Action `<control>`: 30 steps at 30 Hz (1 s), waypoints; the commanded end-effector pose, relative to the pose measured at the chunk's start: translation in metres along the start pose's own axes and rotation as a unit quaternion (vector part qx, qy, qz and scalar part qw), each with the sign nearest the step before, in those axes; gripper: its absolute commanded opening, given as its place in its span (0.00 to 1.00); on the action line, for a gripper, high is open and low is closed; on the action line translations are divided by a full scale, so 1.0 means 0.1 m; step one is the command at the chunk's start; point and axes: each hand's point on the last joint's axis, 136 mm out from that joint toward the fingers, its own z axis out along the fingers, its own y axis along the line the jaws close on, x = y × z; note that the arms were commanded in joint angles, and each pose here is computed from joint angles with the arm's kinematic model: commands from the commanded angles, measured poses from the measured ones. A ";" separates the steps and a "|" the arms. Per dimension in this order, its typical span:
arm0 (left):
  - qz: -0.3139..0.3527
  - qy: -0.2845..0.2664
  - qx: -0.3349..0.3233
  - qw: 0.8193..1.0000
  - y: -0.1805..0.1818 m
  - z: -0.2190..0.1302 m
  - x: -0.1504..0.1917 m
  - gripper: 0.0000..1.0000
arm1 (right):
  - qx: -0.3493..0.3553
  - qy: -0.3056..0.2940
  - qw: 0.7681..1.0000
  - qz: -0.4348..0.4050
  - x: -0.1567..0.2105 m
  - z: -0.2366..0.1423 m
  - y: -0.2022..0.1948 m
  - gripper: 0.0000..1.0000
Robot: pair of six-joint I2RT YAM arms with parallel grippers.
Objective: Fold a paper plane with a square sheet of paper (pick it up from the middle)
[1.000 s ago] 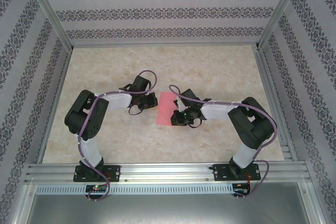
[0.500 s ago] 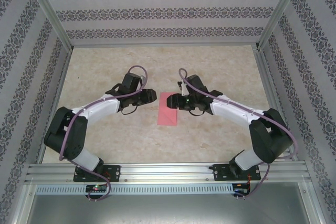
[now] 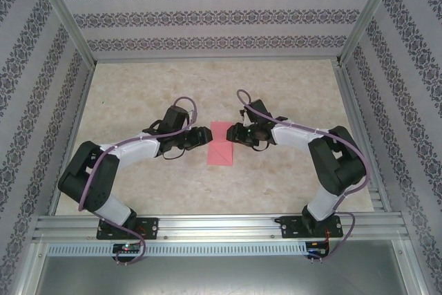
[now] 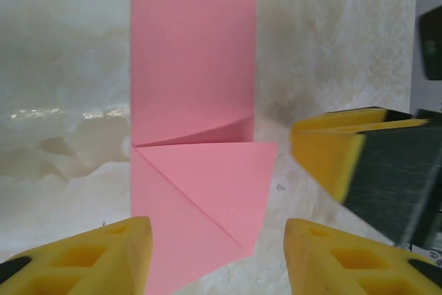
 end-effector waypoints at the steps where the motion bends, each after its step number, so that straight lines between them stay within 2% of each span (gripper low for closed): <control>1: -0.012 0.006 0.025 1.000 -0.06 0.10 0.05 0.52 | -0.043 0.002 0.999 -0.014 -0.03 0.04 0.14 0.40; 6: -0.018 0.017 0.032 0.999 -0.06 0.21 0.11 0.49 | -0.042 0.019 0.999 -0.017 0.03 0.11 0.09 0.31; 15: -0.014 0.030 0.037 0.999 -0.10 0.34 0.17 0.49 | -0.036 0.021 0.999 -0.012 0.02 0.15 -0.03 0.22; 19: -0.015 0.040 0.036 0.998 -0.10 0.40 0.20 0.49 | -0.038 0.017 0.999 -0.004 0.03 0.16 -0.07 0.13; 30: -0.011 0.049 0.038 0.998 -0.13 0.47 0.23 0.47 | -0.030 0.002 0.999 0.011 -0.01 0.13 -0.19 0.09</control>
